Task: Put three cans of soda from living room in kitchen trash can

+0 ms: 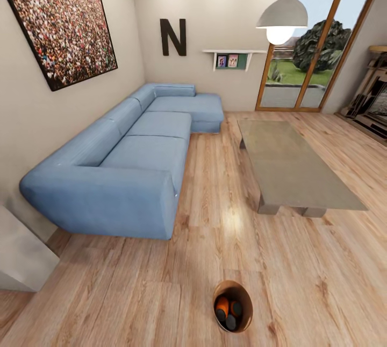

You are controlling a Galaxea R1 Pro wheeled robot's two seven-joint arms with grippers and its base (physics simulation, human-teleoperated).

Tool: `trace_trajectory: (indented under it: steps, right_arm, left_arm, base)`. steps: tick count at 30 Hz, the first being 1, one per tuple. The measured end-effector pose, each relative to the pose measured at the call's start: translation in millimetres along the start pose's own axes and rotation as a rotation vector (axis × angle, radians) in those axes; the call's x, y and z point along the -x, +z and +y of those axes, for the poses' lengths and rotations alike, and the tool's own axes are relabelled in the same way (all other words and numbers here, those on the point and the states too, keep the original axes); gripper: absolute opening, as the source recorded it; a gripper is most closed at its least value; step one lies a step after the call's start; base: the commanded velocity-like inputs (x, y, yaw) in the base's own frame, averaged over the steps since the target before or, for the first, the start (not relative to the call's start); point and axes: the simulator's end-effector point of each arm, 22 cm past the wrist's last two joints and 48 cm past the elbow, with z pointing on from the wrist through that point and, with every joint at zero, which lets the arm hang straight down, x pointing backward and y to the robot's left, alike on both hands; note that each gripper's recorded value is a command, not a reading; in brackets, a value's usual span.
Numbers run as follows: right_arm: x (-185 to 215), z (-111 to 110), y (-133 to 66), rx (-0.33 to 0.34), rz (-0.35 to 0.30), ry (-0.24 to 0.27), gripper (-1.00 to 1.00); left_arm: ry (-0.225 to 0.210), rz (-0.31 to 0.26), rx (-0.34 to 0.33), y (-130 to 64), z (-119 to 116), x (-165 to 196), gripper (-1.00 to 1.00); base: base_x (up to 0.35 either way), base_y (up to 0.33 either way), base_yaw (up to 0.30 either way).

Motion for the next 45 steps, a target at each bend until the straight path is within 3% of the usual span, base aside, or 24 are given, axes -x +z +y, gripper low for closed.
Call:
trace_trajectory:
  steps: [16,29,45]
  right_arm:
    - [-5,3,-0.9,0.007,0.011,-0.001,1.00]
    - [-13,25,-0.5,0.035,0.025,0.011,1.00]
    - [-14,30,-0.3,0.041,0.026,0.012,1.00]
  left_arm:
    - [0.003,0.006,0.000,-1.1,0,-4,1.00]
    - [0.004,0.039,-0.003,-5.6,-3,-21,1.00]
    - [0.002,0.043,-0.005,-5.9,-4,-23,1.00]
  base:
    - [0.000,0.000,0.000]
    - [0.000,0.000,0.000]
    - [0.000,0.000,0.000]
